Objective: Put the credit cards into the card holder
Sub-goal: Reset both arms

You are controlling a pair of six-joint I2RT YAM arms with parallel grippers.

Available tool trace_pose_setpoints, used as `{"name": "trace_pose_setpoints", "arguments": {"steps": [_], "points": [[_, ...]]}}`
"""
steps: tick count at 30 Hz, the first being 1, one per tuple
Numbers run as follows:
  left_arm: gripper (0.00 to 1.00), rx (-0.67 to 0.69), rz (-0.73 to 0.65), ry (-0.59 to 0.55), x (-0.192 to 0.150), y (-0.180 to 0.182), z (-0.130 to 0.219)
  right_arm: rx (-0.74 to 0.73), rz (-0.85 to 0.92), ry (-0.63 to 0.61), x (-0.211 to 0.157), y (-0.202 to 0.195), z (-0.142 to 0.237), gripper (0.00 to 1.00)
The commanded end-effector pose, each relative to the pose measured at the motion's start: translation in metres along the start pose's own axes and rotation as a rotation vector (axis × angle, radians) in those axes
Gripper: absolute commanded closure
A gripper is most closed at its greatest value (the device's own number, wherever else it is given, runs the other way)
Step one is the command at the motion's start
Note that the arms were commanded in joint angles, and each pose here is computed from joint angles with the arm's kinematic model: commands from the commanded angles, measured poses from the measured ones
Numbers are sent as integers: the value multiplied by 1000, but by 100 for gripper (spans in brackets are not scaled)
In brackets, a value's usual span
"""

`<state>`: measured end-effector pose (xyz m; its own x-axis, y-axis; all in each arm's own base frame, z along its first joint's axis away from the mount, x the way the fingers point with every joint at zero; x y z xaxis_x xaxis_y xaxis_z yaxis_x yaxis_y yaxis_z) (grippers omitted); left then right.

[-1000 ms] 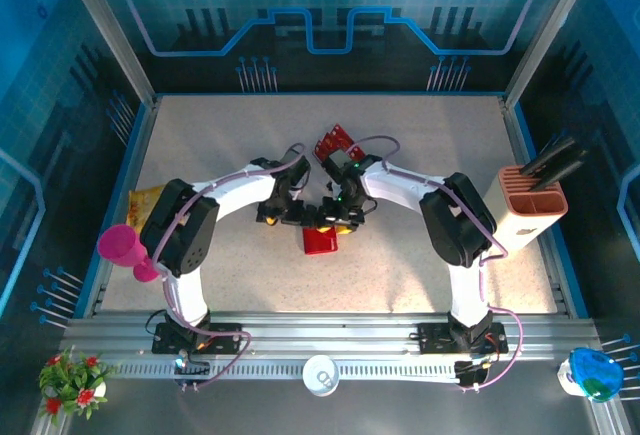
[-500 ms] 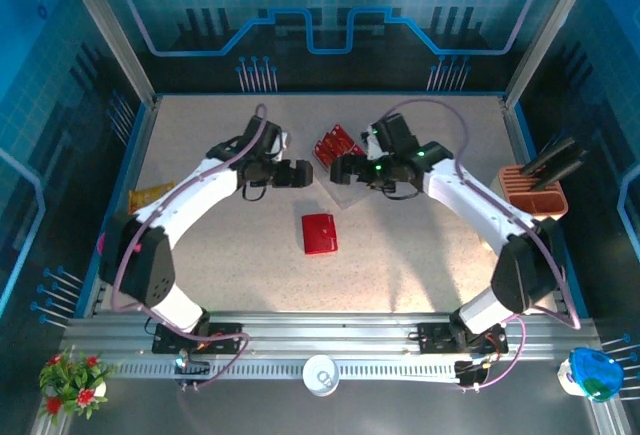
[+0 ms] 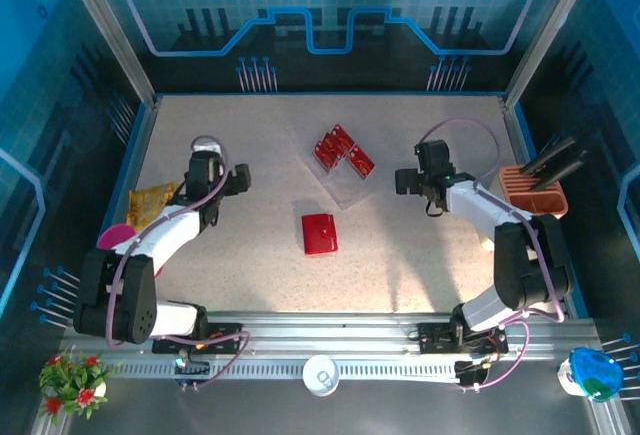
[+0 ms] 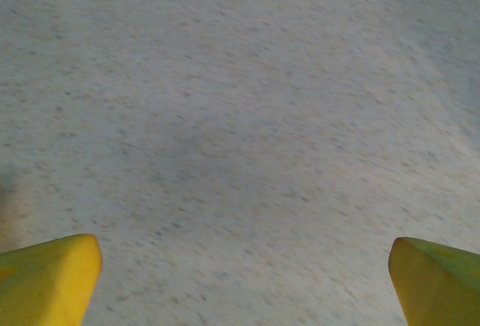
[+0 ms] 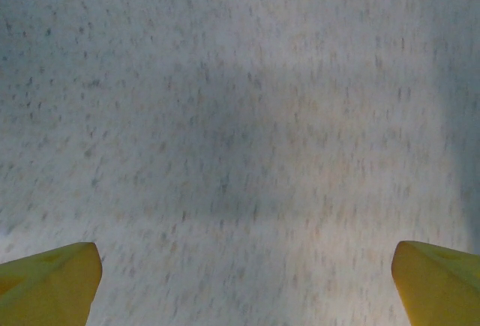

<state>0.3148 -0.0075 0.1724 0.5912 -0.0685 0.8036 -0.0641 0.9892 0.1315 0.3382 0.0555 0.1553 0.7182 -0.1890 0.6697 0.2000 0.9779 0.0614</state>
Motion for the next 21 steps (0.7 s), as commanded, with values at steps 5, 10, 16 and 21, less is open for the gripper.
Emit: {"name": "trace_pose_setpoints", "arguments": {"steps": [5, 10, 16, 21], "points": [[1, 20, -25, -181, -9, 14, -21, 136, 67, -300, -2, -22, -18, 0], [1, -117, -81, -248, -27, 1, -29, 291, 10, -380, -15, -40, -8, 0], [1, -155, -79, -301, -39, 0, -29, 254, -4, -438, -28, -43, -8, 0], [1, -154, -80, -300, -39, 0, -29, 93, -56, -544, -34, -47, -2, 0]]}}
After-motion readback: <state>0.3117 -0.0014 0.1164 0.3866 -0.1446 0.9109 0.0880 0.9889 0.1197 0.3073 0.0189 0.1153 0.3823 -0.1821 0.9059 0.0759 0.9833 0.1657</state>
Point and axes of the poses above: each hand's point on the last joint's axis, 136 mm out from that joint toward the fingers, its own z axis back along the fingers, its own y axis along the line the jaws close on, x = y × z, the point moved 9 cm from there along z, back along the fingers, and after that the axes turned 15 degrees about -z, right-handed, at the moved point
